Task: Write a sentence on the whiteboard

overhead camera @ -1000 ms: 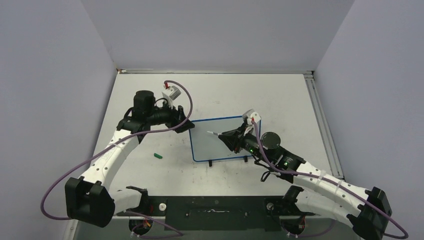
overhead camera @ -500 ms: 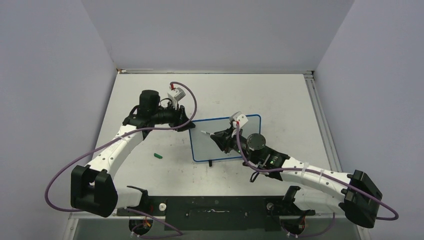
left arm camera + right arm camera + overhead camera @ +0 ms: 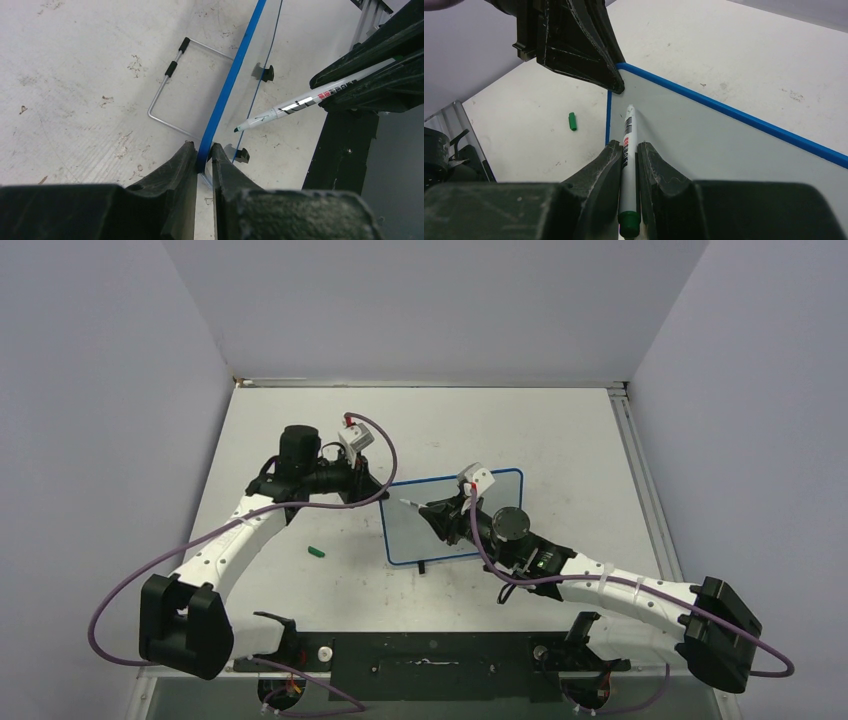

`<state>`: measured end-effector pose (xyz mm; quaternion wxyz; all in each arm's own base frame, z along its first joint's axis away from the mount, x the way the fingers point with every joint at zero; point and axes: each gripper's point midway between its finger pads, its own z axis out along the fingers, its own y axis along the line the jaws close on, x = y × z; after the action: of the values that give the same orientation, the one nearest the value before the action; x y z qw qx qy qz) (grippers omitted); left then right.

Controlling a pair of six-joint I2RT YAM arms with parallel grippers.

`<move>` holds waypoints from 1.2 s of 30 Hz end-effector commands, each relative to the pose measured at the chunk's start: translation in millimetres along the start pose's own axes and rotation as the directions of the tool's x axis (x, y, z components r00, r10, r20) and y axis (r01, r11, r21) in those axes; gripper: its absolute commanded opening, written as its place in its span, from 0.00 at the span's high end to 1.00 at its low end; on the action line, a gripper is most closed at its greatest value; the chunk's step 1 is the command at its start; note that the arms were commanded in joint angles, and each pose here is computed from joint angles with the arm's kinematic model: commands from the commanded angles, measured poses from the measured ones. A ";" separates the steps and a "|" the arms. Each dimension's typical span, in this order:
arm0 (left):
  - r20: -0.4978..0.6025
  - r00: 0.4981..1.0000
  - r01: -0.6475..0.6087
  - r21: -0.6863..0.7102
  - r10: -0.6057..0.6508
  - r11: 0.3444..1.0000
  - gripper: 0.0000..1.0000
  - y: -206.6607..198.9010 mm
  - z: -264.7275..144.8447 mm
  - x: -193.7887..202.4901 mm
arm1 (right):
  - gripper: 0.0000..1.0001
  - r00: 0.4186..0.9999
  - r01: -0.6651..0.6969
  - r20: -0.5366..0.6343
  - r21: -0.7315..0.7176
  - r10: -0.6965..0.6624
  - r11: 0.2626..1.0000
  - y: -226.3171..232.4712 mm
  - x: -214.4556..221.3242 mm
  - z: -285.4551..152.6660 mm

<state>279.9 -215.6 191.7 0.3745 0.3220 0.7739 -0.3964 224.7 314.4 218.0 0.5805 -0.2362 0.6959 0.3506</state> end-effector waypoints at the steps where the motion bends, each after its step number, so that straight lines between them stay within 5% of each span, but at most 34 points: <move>1: 0.016 0.997 -0.080 -0.019 0.080 0.997 1.00 2.2 -2.9 1.2 | 0.95 0.992 0.002 0.127 -0.035 0.002 0.999 13.2 -42.5 2.7; 36: -0.032 0.996 -0.087 0.010 0.087 0.996 1.00 3.2 0.8 16.2 | 0.95 0.992 0.035 0.119 0.033 -0.039 0.999 4.5 -31.5 17.5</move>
<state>277.5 -214.9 190.9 0.3916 0.3565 0.7542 -0.3882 232.7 325.6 222.9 0.6042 -0.2341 0.6806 0.3420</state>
